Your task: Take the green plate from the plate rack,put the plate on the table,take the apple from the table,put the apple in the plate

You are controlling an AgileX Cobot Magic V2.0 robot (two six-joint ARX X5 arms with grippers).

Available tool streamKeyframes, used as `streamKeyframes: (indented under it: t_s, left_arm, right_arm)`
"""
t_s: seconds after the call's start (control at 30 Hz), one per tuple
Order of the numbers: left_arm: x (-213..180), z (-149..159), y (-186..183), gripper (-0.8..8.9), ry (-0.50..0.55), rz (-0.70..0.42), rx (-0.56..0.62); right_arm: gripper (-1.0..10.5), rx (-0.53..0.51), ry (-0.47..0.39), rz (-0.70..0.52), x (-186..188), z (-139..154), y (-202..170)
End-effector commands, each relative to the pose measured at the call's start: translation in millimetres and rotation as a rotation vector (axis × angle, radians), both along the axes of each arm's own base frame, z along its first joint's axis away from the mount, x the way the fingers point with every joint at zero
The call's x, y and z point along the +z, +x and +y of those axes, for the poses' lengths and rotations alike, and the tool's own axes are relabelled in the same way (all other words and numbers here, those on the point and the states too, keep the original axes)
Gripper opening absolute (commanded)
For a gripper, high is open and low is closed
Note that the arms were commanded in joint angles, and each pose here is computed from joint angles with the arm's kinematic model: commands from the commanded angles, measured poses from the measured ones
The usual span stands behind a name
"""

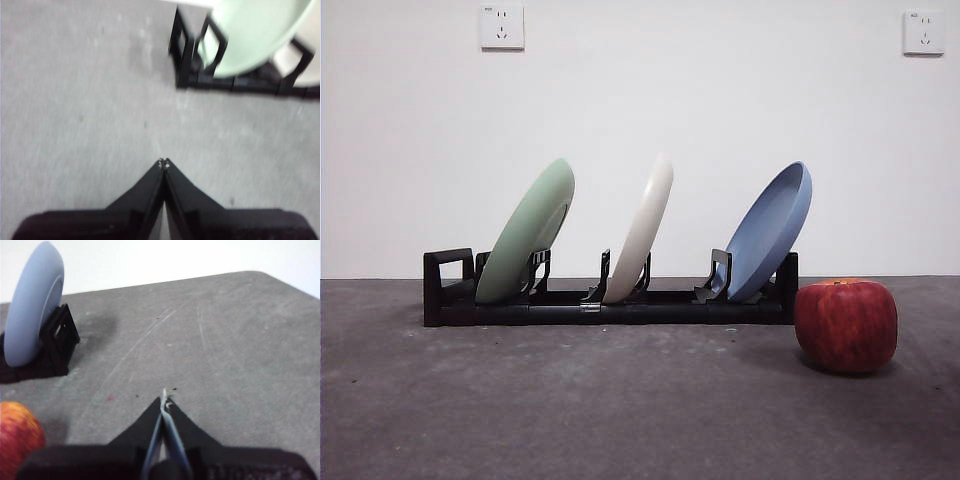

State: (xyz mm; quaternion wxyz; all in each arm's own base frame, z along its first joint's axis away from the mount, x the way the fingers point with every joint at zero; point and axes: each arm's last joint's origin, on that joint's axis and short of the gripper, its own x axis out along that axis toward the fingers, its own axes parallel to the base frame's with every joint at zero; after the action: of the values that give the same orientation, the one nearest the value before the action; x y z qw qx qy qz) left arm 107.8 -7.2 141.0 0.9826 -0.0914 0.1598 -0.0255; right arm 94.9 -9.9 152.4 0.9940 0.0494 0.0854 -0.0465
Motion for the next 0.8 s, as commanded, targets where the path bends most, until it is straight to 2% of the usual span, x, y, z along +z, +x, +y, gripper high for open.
streamKeyframes:
  t_s: [0.03,0.07,0.2,0.3,0.47,0.63,0.8]
  left_arm:
    - [-0.9,0.2,0.3,-0.04,-0.03,-0.007,0.007]
    - [-0.1,0.1,0.6,-0.04,-0.043,-0.016,0.011]
    - [8.3,-1.2,1.1,-0.04,-0.119,-0.036,-0.015]
    - [23.3,-2.9,1.8,-0.04,-0.142,-0.069,-0.072]
    - [60.6,-5.0,5.5,-0.04,-0.16,-0.125,-0.137]
    - [106.8,-7.7,15.8,-0.04,-0.175,-0.161,-0.216]
    - [150.1,-11.8,35.3,-0.04,-0.196,-0.152,-0.32]
  right_arm:
    - [0.0,-0.029,0.174,-0.014,-2.0,0.1,0.4]
    - [0.0,-0.038,0.225,-0.023,-1.5,0.0,0.5]
    - [0.0,-0.044,0.32,-0.1,5.3,0.0,1.3]
    - [-0.1,-0.021,0.317,-0.165,16.0,0.3,1.2]
    - [-0.1,0.052,0.319,-0.182,45.2,2.4,0.3]
    - [-0.1,0.14,0.334,-0.138,85.3,4.4,7.8]
    - [-0.1,0.248,0.371,-0.003,132.2,5.8,28.1]
